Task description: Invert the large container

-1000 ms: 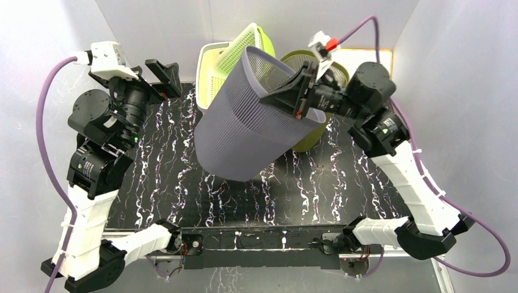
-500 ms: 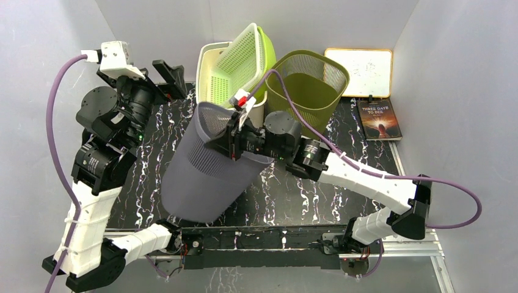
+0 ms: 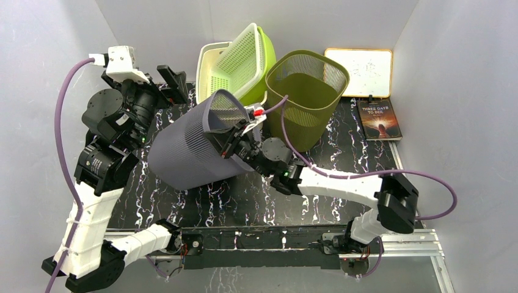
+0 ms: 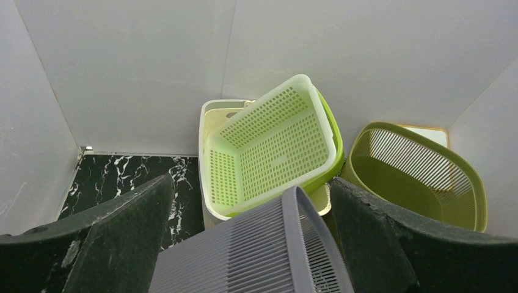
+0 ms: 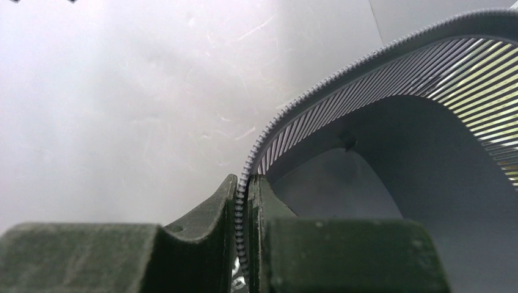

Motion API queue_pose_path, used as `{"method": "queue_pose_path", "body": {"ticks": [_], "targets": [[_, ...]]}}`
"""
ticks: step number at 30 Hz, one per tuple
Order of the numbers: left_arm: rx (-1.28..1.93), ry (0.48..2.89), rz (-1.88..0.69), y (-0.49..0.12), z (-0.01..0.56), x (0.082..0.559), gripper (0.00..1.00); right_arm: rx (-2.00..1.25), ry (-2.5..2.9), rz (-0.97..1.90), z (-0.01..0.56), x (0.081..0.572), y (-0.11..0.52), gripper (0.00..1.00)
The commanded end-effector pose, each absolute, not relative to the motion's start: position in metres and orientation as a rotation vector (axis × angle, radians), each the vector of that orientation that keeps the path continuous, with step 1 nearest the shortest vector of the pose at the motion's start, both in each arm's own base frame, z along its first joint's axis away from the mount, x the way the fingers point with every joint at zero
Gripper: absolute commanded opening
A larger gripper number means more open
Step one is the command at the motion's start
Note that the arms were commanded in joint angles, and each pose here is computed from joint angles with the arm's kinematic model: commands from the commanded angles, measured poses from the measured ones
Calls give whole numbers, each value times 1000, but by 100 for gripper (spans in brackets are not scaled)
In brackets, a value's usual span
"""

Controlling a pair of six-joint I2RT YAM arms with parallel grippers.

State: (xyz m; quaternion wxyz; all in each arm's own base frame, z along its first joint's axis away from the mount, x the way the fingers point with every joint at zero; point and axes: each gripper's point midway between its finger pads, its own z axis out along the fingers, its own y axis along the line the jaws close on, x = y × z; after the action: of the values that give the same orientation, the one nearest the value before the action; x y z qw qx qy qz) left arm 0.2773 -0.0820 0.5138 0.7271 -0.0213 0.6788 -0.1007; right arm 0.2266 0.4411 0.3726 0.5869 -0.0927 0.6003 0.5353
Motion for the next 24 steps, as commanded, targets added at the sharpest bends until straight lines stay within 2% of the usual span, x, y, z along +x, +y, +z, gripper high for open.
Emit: {"method": "queue_pose_path", "body": {"ticks": [1, 5, 8, 15, 24], "targets": [[-33, 1482, -206, -78, 519, 272, 98, -55, 1027, 1572, 480, 181, 431, 0], [-35, 1475, -205, -76, 522, 270, 98, -11, 967, 1634, 494, 172, 429, 0], [-30, 1482, -208, -77, 521, 269, 98, 57, 1018, 1614, 472, 185, 431, 0], [-13, 1517, -201, -81, 505, 272, 98, 224, 1195, 1653, 378, 213, 434, 0], [6, 1540, -172, -82, 497, 278, 98, 513, 1348, 1764, 270, 247, 398, 0]]}}
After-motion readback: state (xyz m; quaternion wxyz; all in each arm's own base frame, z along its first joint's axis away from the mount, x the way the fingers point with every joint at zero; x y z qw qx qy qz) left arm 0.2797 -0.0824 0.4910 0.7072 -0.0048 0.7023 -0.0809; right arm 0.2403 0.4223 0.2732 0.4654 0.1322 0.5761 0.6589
